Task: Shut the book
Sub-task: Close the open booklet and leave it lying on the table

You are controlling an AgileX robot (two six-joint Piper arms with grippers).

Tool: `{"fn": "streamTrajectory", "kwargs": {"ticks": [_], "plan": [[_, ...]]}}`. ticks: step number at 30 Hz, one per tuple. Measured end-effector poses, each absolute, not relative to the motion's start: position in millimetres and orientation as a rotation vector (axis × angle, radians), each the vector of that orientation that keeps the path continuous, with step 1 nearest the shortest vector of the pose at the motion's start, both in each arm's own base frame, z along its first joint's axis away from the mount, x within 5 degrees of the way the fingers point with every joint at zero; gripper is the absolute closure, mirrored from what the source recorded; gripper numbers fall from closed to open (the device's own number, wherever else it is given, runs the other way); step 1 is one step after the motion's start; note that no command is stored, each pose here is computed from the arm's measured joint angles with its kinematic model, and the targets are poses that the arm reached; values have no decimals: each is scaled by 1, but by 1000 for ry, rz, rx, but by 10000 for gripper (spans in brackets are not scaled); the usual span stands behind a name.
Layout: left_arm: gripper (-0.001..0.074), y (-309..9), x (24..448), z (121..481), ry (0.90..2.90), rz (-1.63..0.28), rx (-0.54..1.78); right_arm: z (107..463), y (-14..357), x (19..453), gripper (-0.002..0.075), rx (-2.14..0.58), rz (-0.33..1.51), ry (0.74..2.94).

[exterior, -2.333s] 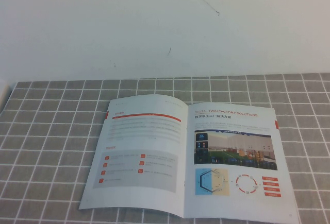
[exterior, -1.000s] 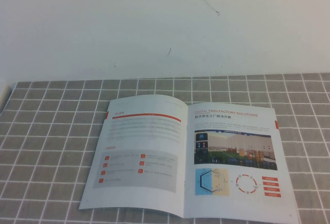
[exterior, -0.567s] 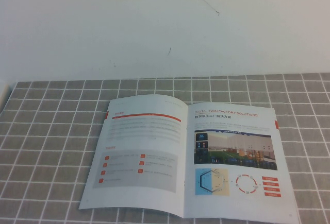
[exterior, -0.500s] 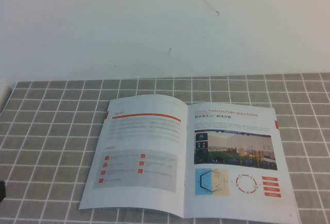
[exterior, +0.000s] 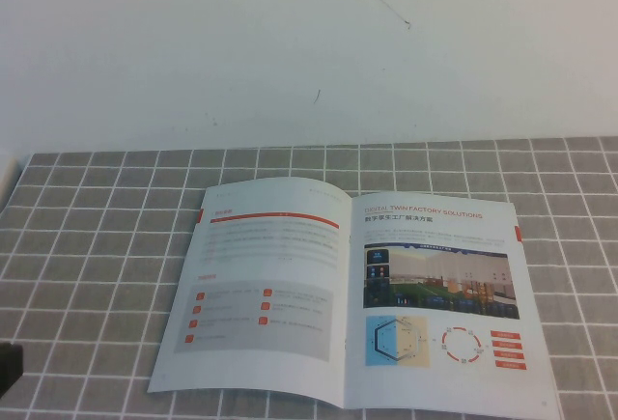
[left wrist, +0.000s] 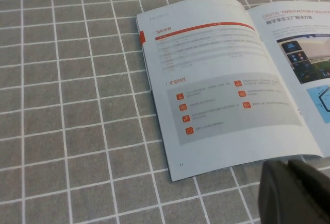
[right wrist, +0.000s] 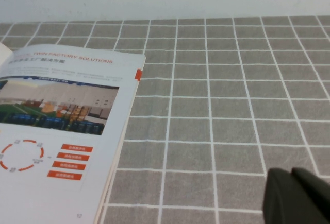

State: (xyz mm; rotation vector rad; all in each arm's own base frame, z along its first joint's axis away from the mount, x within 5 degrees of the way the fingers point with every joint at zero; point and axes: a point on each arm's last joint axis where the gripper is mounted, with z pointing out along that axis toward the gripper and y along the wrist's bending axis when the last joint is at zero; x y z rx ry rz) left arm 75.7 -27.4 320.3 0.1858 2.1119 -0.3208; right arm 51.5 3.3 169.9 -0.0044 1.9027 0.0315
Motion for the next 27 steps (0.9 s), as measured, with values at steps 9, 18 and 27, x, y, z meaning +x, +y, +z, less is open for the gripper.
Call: {"fn": "streamTrajectory", "kwargs": {"ticks": [9,18,27], "plan": [[739,-27,78,324,2059,-319,180,197,-1,57,727,2,-36,1575],[739,-28,81,331,1978,-332,164,247,-10,41,727,177,53,979],[739,-29,82,332,1957,-322,210,267,-16,23,727,240,106,668]]}}
